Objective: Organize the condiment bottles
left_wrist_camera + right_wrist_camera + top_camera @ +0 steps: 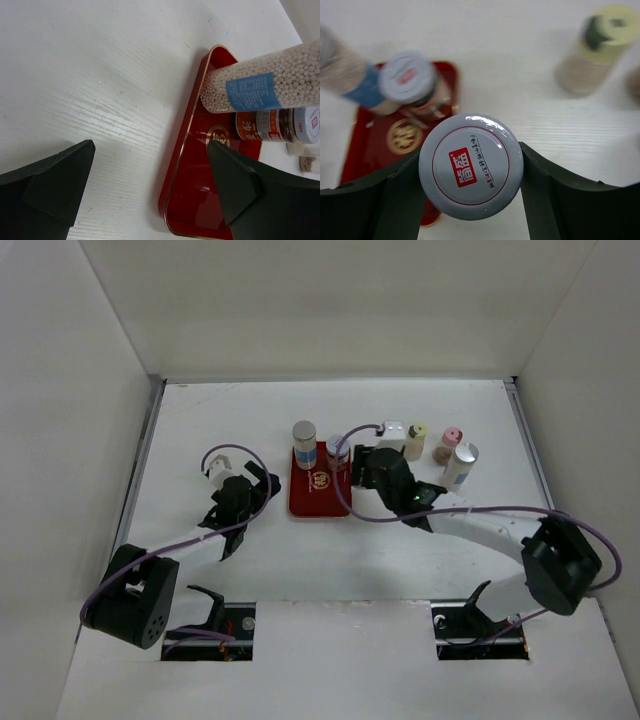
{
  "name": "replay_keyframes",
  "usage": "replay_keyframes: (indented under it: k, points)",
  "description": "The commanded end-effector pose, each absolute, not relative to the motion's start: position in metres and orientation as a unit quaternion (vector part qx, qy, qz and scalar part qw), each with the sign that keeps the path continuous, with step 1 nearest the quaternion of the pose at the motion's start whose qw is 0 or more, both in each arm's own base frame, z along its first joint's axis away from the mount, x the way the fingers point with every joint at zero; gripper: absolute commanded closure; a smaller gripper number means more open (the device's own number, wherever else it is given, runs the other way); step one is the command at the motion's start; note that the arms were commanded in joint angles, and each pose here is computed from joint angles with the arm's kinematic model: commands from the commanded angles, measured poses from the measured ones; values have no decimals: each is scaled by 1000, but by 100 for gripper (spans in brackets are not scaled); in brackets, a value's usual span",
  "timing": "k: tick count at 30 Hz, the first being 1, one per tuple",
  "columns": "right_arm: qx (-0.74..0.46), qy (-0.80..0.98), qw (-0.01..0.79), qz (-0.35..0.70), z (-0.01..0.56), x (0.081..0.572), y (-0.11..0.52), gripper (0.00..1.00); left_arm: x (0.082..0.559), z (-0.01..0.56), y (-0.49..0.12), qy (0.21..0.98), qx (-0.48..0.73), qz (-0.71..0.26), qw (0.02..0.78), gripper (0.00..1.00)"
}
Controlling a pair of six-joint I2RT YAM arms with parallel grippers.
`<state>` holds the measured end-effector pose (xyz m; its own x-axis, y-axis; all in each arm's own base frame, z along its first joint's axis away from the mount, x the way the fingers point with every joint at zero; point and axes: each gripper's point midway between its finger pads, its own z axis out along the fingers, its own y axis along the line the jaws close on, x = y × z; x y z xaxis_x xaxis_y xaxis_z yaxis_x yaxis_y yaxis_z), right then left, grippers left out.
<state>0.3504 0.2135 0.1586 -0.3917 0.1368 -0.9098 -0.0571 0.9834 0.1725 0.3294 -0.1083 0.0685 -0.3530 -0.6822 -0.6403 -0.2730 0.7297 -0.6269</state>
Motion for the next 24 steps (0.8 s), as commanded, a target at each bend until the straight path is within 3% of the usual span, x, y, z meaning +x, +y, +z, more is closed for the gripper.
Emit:
replay_keyframes:
  k: [1, 10, 20, 22, 24]
  points:
    - [-23, 784, 588, 198, 208, 357, 300, 50, 338, 89, -104, 768, -312, -235, 508, 0]
    - [-70, 783, 577, 223, 193, 390, 384, 48, 338, 83, -95, 769, -322, -225, 505, 0]
    - [-90, 792, 574, 189, 157, 414, 409, 45, 337, 85, -94, 766, -322, -229, 507, 0]
    - [-89, 792, 573, 188, 156, 412, 411, 38, 337, 84, -95, 768, -321, -229, 505, 0]
    - [-93, 791, 574, 193, 162, 405, 412, 24, 337, 84, -95, 768, -321, -230, 504, 0]
